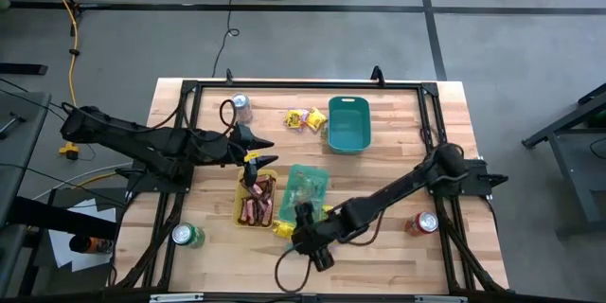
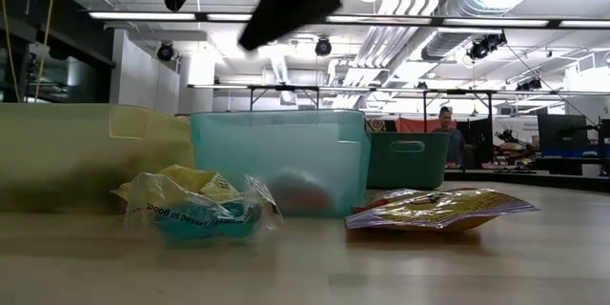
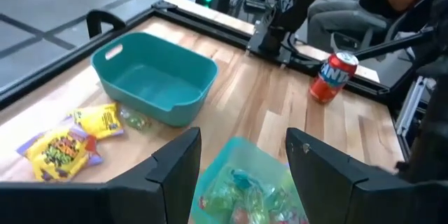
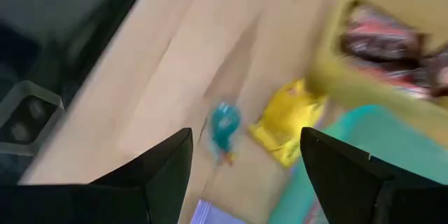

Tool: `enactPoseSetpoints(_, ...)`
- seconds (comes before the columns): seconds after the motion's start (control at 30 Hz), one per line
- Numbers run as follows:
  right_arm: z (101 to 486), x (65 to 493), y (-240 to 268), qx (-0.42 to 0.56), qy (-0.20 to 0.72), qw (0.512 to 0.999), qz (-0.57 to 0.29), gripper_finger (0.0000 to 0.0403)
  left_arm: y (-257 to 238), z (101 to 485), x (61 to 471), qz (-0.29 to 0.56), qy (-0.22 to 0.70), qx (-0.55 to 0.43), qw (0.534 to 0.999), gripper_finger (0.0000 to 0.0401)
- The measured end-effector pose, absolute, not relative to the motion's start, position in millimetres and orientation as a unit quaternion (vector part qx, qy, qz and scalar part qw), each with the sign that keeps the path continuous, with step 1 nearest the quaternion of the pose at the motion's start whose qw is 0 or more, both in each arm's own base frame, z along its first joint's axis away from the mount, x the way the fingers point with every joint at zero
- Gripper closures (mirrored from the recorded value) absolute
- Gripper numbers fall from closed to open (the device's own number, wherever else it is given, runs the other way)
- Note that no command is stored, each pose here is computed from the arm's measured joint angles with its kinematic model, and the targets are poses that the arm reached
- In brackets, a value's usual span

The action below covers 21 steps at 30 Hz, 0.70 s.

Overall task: Sort candy
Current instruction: Put the blue gummy into the light blue bin

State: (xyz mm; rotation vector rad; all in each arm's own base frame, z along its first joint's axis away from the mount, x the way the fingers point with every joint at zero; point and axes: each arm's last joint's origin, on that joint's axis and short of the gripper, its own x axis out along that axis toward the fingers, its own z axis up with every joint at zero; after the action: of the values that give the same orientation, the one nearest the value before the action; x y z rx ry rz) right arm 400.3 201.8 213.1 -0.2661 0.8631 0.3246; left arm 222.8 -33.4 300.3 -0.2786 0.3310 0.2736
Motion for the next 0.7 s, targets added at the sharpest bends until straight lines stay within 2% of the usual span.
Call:
enactPoseSetpoints(0.13, 186, 402, 213, -0.173, 0.429, 0.867, 0.183, 0.0142, -34, 298, 222, 0.137, 0.174, -0.142, 0.965, 0.0204)
enactPoseSetpoints(0.3, 165, 407, 223, -0.176, 0.425, 0.867, 0.190, 0.0142, -33, 298, 222, 0.138, 0.175, -0.141, 0.965, 0.0204)
enactPoseSetpoints(0.53, 136, 415, 225, -0.168, 0.430, 0.873, 0.157, 0.0142, -33, 297, 222, 0.140, 0.176, -0.151, 0.963, 0.0204)
enactPoseSetpoints(0.7, 132, 415, 223, -0.176, 0.438, 0.872, 0.126, 0.0173, -33, 297, 222, 0.140, 0.178, -0.152, 0.962, 0.0204)
